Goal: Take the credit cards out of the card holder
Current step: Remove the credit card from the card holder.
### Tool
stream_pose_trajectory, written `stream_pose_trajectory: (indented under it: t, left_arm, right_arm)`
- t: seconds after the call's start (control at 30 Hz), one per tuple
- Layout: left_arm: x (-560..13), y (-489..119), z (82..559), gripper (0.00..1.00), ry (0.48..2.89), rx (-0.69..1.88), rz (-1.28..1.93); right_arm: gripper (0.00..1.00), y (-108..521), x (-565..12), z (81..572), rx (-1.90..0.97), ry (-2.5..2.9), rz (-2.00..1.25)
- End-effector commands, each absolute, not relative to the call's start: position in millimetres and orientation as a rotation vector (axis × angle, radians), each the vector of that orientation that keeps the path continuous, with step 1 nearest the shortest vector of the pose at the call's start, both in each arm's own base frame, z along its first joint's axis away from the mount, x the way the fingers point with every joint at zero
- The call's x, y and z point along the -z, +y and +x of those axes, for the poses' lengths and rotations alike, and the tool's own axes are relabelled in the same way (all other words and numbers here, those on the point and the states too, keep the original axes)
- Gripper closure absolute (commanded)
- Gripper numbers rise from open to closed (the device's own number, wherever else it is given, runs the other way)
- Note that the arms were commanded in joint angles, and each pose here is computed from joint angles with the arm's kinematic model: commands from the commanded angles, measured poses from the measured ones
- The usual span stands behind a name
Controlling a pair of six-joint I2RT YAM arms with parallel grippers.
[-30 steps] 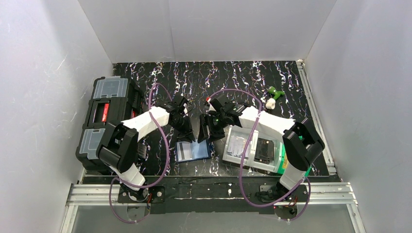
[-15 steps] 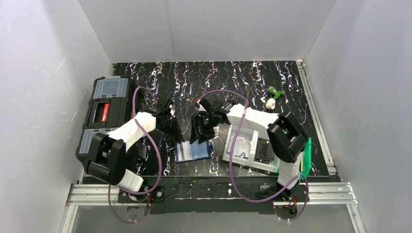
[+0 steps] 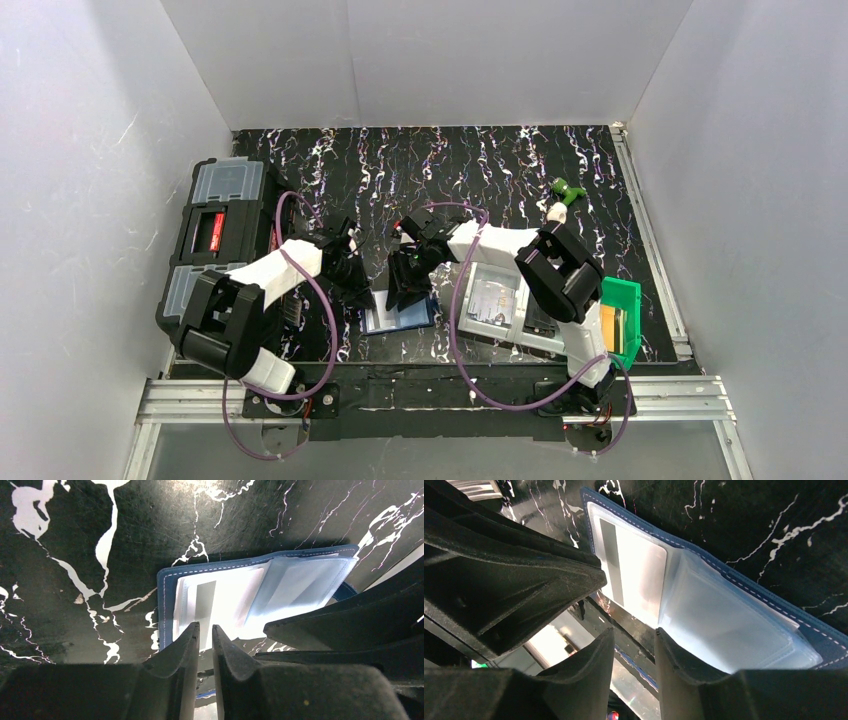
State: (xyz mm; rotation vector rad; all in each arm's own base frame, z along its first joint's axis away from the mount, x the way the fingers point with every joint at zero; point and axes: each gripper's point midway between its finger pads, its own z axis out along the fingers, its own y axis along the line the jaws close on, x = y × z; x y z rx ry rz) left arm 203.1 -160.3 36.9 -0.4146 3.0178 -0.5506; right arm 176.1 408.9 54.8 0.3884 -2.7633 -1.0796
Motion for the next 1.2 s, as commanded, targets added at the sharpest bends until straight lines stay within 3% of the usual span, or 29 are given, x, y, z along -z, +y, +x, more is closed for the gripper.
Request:
stream_pose_trajectory:
  t: [0.0, 0.7, 1.17]
  left_arm:
    - [-28, -154, 198, 0.87, 3.037, 0.515, -0.42]
    - [-12, -146, 188, 0.98, 3.076, 0.447, -0.468]
    - [0, -153, 183, 1.0, 3.096, 0.456, -0.508]
  right_arm:
    - [0.58, 419, -57, 179, 1.132, -2.744, 0.39]
    - [0.62, 411, -27, 178, 1.123, -2.696, 0.273]
    - [0.77, 422, -39, 175, 1.233, -2.604, 0.26]
